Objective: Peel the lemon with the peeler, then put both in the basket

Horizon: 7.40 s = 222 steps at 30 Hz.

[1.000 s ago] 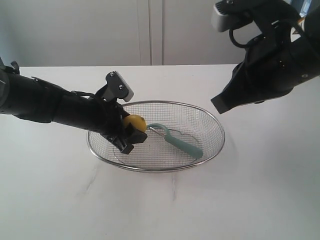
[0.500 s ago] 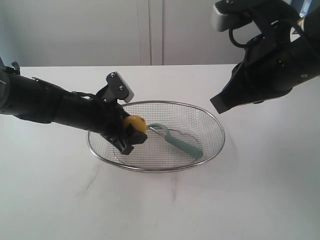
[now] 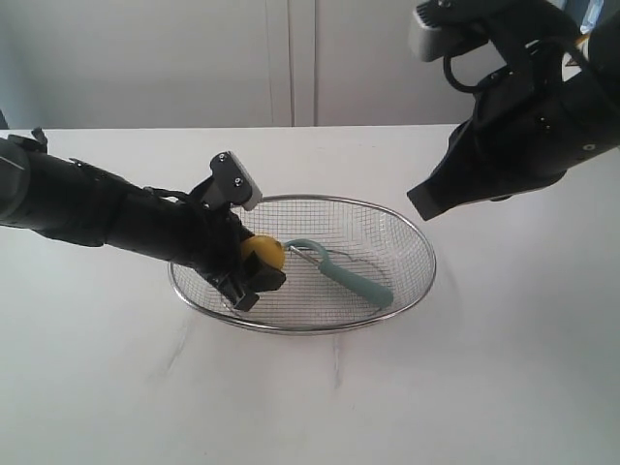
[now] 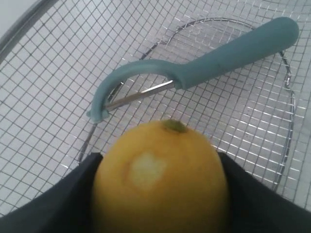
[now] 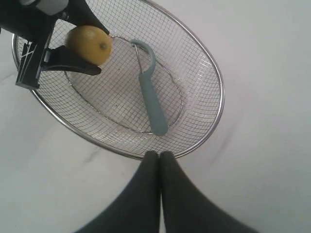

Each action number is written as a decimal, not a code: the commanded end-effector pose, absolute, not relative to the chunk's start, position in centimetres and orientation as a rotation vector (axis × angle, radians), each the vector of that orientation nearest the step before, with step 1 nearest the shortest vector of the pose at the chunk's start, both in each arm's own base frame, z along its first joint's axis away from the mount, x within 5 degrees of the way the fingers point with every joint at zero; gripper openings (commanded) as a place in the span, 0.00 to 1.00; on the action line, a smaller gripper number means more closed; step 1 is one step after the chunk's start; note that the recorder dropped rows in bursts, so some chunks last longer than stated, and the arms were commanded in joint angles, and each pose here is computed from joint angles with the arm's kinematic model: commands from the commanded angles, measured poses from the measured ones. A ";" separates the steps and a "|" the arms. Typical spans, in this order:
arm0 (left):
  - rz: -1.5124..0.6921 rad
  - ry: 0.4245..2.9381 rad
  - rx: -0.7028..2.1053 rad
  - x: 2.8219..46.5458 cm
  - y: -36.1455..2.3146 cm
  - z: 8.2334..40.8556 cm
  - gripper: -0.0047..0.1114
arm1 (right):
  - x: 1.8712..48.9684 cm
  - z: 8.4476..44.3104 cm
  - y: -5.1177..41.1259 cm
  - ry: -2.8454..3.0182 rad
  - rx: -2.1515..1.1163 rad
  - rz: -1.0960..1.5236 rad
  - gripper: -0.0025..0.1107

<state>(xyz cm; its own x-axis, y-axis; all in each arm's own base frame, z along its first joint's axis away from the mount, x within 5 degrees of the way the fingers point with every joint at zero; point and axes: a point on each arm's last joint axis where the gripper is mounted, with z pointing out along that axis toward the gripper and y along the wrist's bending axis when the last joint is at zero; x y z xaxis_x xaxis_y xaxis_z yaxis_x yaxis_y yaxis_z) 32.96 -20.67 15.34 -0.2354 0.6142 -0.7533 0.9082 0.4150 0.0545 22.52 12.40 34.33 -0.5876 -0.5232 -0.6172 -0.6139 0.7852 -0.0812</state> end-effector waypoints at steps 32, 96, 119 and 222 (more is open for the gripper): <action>-0.552 1.843 1.224 32.0 -20.8 20.8 0.71 | 22.4 34.5 12.3 2.330 -0.834 0.186 0.02; -0.199 1.913 0.872 0.1 -1.2 38.1 0.04 | 22.3 34.5 12.3 2.337 -0.837 0.185 0.02; -0.309 1.654 0.200 8.3 -2.8 22.8 0.04 | 22.3 34.5 12.3 2.334 -0.836 0.185 0.02; -0.078 1.907 0.020 5.2 -0.4 16.9 0.04 | 20.5 36.7 11.3 2.248 -0.808 0.192 0.02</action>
<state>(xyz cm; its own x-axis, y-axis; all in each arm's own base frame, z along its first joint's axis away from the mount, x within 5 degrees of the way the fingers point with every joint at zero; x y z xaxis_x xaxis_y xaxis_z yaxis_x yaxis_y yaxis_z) 5.25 -0.46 17.00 -0.3287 -0.0204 -0.9442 0.0572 0.9975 -0.0415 21.69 11.98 35.17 -0.5754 -0.5168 -0.6339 -0.6130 0.7856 -0.0840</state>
